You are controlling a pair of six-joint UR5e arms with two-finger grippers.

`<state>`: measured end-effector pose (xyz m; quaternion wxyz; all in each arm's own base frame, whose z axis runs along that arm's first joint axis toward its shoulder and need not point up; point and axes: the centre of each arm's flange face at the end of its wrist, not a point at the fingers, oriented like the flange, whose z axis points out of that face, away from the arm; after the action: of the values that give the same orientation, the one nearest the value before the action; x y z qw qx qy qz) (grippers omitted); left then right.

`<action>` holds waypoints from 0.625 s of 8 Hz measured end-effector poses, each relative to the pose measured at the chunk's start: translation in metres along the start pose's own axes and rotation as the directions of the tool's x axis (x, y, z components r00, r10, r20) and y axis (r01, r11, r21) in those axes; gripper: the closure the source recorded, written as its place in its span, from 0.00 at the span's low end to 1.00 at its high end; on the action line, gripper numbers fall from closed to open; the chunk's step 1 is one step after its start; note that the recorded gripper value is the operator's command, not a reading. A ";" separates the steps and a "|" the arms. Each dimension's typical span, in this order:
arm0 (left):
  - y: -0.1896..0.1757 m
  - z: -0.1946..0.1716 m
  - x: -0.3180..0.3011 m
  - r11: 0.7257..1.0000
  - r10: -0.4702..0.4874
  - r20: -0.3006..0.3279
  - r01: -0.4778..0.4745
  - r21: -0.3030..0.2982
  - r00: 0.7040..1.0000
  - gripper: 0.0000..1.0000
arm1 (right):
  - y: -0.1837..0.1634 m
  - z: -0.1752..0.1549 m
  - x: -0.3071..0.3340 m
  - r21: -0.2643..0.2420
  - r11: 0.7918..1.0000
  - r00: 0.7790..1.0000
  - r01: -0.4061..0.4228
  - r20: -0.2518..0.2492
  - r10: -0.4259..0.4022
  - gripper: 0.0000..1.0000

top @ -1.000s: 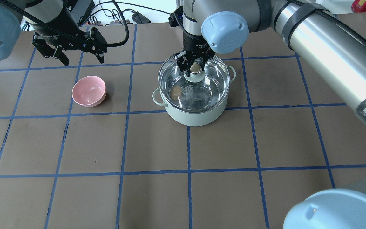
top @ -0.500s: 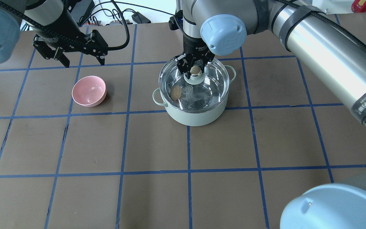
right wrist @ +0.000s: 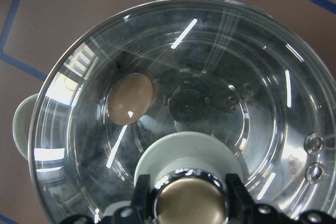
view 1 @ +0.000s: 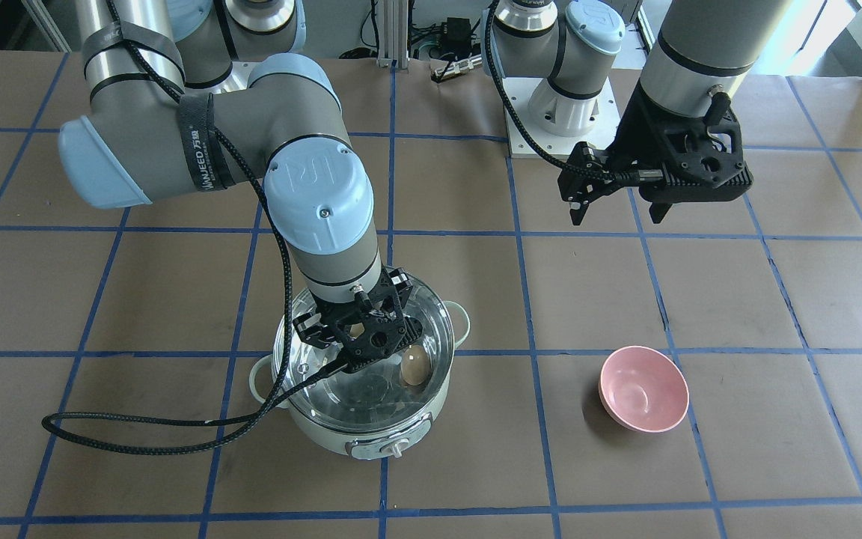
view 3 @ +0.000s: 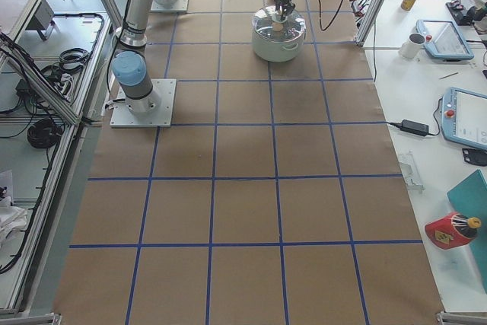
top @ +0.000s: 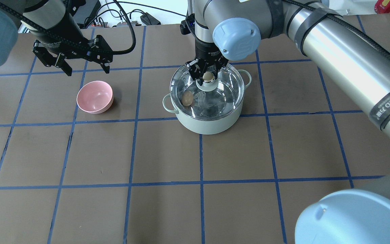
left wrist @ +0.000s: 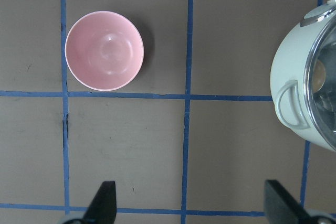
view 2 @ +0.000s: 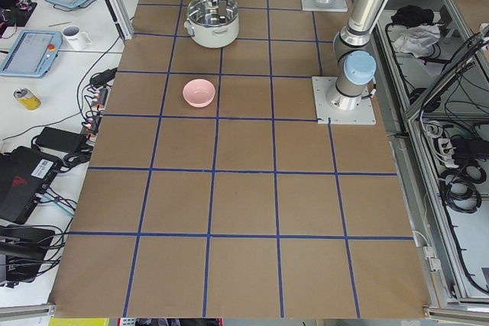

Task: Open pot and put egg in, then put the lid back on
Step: 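Lower the lid onto the pot and release the knob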

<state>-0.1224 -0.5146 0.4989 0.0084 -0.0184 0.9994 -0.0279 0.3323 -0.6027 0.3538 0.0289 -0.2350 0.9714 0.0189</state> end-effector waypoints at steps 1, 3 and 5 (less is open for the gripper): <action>0.000 0.001 0.000 1.000 0.000 -0.001 0.000 -0.004 1.000 0.00 | -0.001 0.002 0.000 -0.002 1.000 1.000 0.000 0.000 0.000 1.00; -0.001 0.003 0.001 1.000 0.001 -0.005 -0.001 -0.011 1.000 0.00 | -0.002 0.005 0.001 -0.007 1.000 1.000 0.001 0.001 -0.001 0.33; -0.001 0.004 0.002 1.000 0.004 -0.005 -0.004 -0.010 1.000 0.00 | -0.001 0.006 0.001 -0.010 1.000 1.000 0.001 0.003 -0.001 0.00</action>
<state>-0.1247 -0.5155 0.4953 0.0061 -0.0165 0.9996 -0.0229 0.3328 -0.6039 0.3474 0.0291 -0.2356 0.9711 0.0241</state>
